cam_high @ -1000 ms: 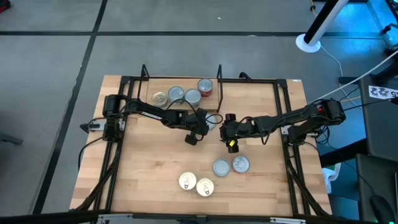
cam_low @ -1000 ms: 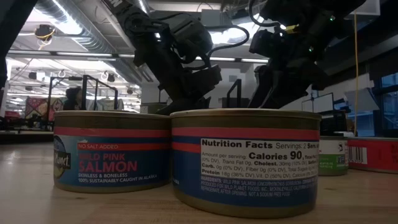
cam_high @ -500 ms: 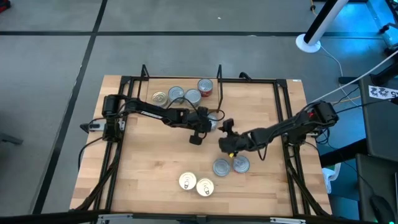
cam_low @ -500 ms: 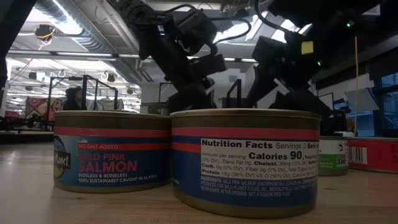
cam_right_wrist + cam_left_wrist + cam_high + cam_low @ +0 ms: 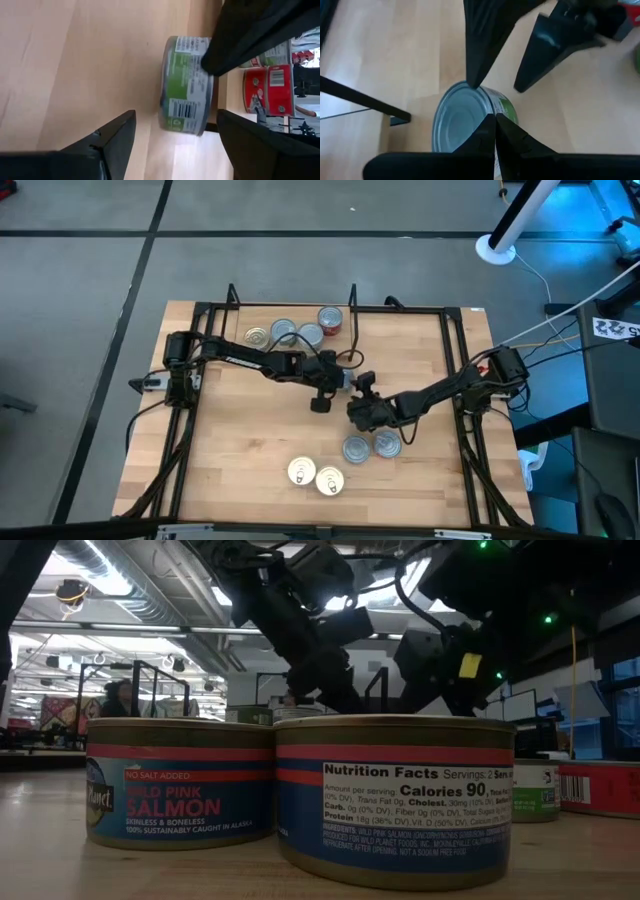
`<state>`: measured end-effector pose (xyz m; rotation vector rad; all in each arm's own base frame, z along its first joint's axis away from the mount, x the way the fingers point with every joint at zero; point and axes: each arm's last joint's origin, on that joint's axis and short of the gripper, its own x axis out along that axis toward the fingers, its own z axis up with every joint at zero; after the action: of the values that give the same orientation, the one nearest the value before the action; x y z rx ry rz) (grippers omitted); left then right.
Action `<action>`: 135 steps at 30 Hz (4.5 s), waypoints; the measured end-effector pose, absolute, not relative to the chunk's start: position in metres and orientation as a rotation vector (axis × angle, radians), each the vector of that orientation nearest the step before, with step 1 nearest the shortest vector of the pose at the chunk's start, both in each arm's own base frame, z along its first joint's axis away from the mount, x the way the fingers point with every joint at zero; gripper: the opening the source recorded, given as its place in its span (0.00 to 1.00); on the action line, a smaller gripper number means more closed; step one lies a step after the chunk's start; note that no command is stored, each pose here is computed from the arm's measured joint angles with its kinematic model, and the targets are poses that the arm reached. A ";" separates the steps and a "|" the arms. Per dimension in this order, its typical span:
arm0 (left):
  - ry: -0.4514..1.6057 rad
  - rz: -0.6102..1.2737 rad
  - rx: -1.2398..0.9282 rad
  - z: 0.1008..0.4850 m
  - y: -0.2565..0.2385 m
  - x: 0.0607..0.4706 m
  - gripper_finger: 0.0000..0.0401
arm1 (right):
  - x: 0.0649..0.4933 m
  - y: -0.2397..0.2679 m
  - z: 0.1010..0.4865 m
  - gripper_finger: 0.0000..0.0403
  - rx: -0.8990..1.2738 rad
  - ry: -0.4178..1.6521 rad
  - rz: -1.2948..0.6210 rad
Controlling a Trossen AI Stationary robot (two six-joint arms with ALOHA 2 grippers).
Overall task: Stack canned seafood by type on shelf
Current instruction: Stack the green white tuna can on top of the other green white tuna can on the shelf
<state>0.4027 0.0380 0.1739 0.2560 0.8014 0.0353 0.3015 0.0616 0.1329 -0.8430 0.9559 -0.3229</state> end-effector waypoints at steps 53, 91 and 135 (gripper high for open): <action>0.642 0.208 0.314 0.330 0.037 0.298 0.09 | 0.378 0.002 0.231 0.35 -0.961 0.651 -0.390; 0.781 0.374 0.190 0.277 0.088 0.280 0.00 | 0.383 -0.085 0.224 0.36 -0.876 0.611 -0.245; 0.743 0.369 0.073 0.242 0.099 0.315 0.01 | 0.391 -0.099 0.202 0.39 -0.957 0.673 -0.306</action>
<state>0.3147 0.0994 0.2419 0.0732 0.7435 0.3687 0.3911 -0.0993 0.2020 -0.9574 0.6729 -0.3064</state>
